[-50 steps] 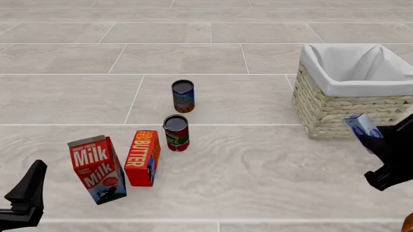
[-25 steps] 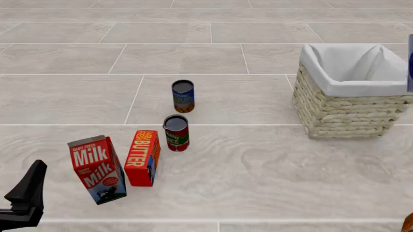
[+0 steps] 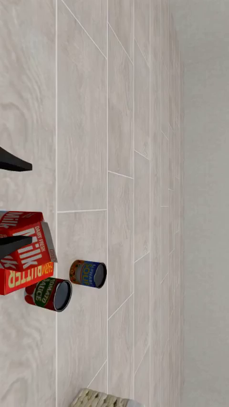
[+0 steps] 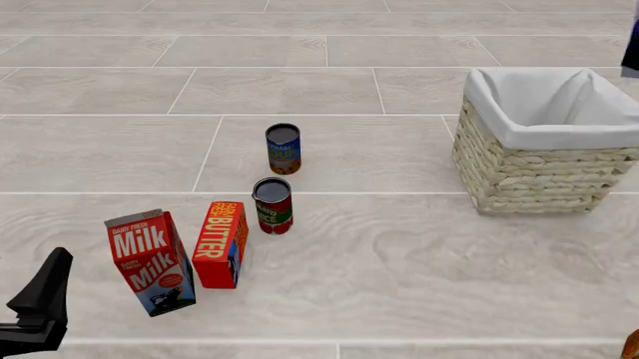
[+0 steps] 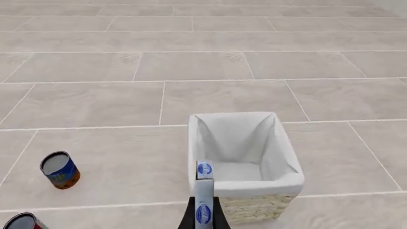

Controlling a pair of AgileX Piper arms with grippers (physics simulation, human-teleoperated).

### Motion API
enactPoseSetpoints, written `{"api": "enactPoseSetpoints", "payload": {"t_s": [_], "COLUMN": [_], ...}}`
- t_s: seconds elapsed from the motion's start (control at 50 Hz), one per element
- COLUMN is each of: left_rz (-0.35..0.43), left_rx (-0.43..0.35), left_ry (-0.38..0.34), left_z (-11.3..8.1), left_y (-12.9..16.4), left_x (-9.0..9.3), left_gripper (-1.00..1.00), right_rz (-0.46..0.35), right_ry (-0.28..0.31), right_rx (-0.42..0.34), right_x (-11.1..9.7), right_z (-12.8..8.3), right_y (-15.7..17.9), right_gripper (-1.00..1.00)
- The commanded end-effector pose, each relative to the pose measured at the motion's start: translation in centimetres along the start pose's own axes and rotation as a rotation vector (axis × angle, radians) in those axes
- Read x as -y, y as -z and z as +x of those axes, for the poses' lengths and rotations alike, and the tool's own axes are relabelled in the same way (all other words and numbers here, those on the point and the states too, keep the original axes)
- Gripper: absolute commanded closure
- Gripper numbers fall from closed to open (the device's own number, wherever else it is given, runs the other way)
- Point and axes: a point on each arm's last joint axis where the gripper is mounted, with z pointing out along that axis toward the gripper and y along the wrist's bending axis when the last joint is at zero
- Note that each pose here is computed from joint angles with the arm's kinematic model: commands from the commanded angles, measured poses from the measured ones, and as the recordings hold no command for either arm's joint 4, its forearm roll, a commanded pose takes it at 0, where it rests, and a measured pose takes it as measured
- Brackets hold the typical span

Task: Pick the cream cheese and place it in the basket.

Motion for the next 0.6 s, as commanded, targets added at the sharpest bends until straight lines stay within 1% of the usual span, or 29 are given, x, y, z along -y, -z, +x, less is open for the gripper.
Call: {"api": "enactPoseSetpoints", "payload": {"t_s": [0.02, 0.04, 0.06, 0.1, 0.12, 0.14, 0.16, 0.18, 0.2, 0.26, 0.28, 0.36, 0.38, 0.4, 0.46, 0.48, 0.6], "left_rz": [0.0, 0.0, 0.0, 0.0, 0.0, 0.0, 0.0, 0.0, 0.0, 0.0, 0.0, 0.0, 0.0, 0.0, 0.0, 0.0, 0.0], "left_rx": [0.0, 0.0, 0.0, 0.0, 0.0, 0.0, 0.0, 0.0, 0.0, 0.0, 0.0, 0.0, 0.0, 0.0, 0.0, 0.0, 0.0], "left_ry": [0.0, 0.0, 0.0, 0.0, 0.0, 0.0, 0.0, 0.0, 0.0, 0.0, 0.0, 0.0, 0.0, 0.0, 0.0, 0.0, 0.0], "left_z": [0.0, 0.0, 0.0, 0.0, 0.0, 0.0, 0.0, 0.0, 0.0, 0.0, 0.0, 0.0, 0.0, 0.0, 0.0, 0.0, 0.0], "left_y": [0.0, 0.0, 0.0, 0.0, 0.0, 0.0, 0.0, 0.0, 0.0, 0.0, 0.0, 0.0, 0.0, 0.0, 0.0, 0.0, 0.0], "left_x": [0.0, 0.0, 0.0, 0.0, 0.0, 0.0, 0.0, 0.0, 0.0, 0.0, 0.0, 0.0, 0.0, 0.0, 0.0, 0.0, 0.0], "left_gripper": [-1.0, -1.0, -1.0, -1.0, -1.0, -1.0, -1.0, -1.0, -1.0, -1.0, -1.0, -1.0, -1.0, -1.0, -1.0, -1.0, -1.0], "right_rz": [0.035, 0.036, 0.04, 0.041, 0.041, 0.032, 0.023, 0.025, 0.028, 0.031, 0.031, 0.049, 0.042, 0.039, 0.037, 0.03, 0.036], "right_ry": [0.017, 0.018, 0.043, 0.071, 0.071, 0.053, 0.018, 0.02, 0.026, 0.074, 0.064, 0.069, 0.085, 0.083, 0.118, 0.119, 0.108], "right_rx": [-0.054, -0.06, -0.065, -0.085, -0.085, -0.086, -0.102, -0.117, -0.115, -0.181, -0.189, -0.218, -0.239, -0.257, -0.286, -0.299, -0.322], "right_x": [0.9, 1.0, 1.1, 1.2, 1.2, 1.0, 0.7, 0.8, 0.9, 1.3, 1.3, 2.0, 1.9, 1.9, 2.1, 2.0, 2.3], "right_z": [-2.0, -2.1, -2.3, -2.6, -2.6, -2.7, -2.7, -2.7, -2.8, -2.1, -2.2, -2.3, -2.1, -1.9, -1.7, -1.7, -2.1], "right_y": [-4.1, -4.3, -4.7, -5.5, -5.5, -5.5, -5.9, -6.5, -6.6, -8.5, -8.8, -10.1, -10.5, -10.8, -11.8, -12.0, -13.1], "right_gripper": [1.0, 1.0, 1.0, 1.0, 1.0, 1.0, 1.0, 1.0, 1.0, 1.0, 1.0, 1.0, 1.0, 1.0, 1.0, 1.0, 1.0]}}
